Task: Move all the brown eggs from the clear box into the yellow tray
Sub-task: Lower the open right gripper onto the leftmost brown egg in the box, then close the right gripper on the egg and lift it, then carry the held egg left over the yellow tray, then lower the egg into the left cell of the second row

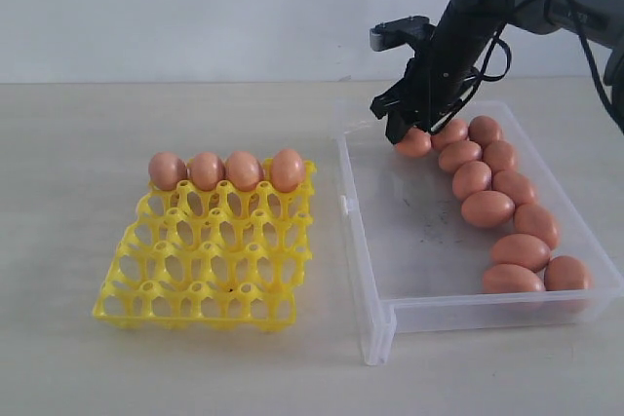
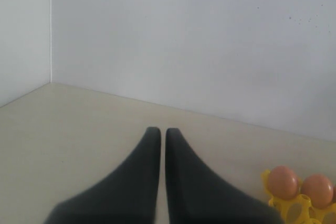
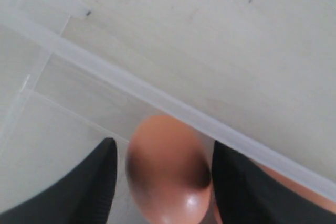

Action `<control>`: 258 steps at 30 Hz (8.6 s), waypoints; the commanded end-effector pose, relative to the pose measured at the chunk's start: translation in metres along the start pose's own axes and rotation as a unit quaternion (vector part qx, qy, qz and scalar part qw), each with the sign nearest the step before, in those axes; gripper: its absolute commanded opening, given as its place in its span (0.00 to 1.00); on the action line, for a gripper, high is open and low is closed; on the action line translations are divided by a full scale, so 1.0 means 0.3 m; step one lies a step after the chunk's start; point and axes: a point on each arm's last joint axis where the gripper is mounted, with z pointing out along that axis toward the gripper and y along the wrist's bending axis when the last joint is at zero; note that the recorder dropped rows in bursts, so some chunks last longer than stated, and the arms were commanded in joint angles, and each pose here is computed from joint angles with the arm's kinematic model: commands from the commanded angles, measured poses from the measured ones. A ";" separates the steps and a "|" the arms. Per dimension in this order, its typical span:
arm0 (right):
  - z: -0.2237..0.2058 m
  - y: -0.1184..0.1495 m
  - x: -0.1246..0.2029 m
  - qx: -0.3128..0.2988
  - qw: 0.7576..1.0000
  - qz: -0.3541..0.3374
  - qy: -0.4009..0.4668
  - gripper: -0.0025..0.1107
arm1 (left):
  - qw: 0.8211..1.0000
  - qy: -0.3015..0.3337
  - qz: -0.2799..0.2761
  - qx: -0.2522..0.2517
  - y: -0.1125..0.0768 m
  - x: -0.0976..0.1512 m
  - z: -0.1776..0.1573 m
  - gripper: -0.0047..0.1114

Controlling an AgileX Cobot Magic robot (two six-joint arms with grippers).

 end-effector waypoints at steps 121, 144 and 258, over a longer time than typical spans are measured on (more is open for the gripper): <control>-0.082 0.837 0.188 -0.292 0.813 -0.183 -0.469 0.02 | 1.000 -0.008 -0.009 0.000 0.000 -0.005 -0.001 0.07; 0.201 0.865 0.089 -0.318 0.877 -0.002 -0.360 0.02 | 1.000 -0.008 -0.009 0.000 0.000 -0.005 -0.001 0.07; 0.084 0.969 0.070 0.021 0.956 -0.100 -0.274 0.02 | 1.000 -0.008 -0.009 0.000 0.000 -0.005 -0.001 0.07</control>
